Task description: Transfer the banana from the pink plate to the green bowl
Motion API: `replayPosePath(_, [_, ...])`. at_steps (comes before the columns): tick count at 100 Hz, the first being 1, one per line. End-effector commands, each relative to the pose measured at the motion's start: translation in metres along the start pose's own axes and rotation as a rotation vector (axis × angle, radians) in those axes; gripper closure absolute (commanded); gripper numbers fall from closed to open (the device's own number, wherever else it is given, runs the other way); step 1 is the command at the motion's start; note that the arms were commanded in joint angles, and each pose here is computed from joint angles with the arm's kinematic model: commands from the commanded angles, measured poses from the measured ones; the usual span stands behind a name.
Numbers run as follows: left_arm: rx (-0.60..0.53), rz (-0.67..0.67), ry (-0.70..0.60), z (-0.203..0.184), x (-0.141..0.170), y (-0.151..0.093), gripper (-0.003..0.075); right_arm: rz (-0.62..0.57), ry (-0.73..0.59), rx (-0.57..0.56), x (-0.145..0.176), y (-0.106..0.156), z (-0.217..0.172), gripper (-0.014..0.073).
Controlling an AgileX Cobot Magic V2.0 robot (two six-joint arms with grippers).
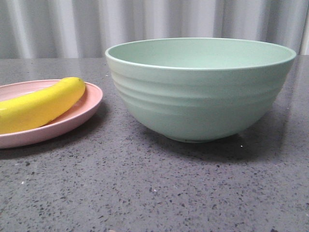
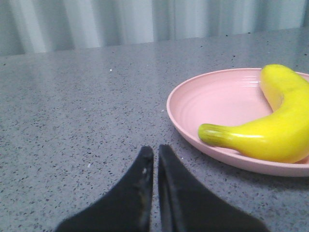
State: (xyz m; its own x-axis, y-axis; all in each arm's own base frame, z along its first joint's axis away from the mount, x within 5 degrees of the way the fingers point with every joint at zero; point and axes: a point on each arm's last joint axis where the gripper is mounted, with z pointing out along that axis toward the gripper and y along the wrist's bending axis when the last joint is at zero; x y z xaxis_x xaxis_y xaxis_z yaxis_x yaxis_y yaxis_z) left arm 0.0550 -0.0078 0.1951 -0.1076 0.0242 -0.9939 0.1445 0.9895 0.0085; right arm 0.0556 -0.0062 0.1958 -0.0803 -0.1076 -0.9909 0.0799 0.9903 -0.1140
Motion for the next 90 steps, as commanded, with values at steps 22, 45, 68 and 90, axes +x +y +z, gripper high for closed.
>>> replayPosePath(22, [-0.003, -0.005, -0.103, -0.002, -0.005, 0.0, 0.0741, -0.02, -0.079, 0.0, -0.002, 0.001, -0.001, 0.066])
replayPosePath(45, [-0.003, -0.005, -0.103, -0.002, -0.005, 0.0, 0.0741, -0.017, -0.081, 0.0, -0.002, 0.001, -0.001, 0.066])
replayPosePath(68, [0.001, -0.027, -0.117, -0.002, -0.007, 0.0, 0.0741, -0.013, -0.085, -0.001, -0.002, 0.001, -0.001, 0.066])
replayPosePath(90, [0.008, -0.08, -0.23, -0.005, -0.019, 0.0, 0.0741, 0.037, -0.179, -0.012, -0.015, 0.001, -0.003, 0.066])
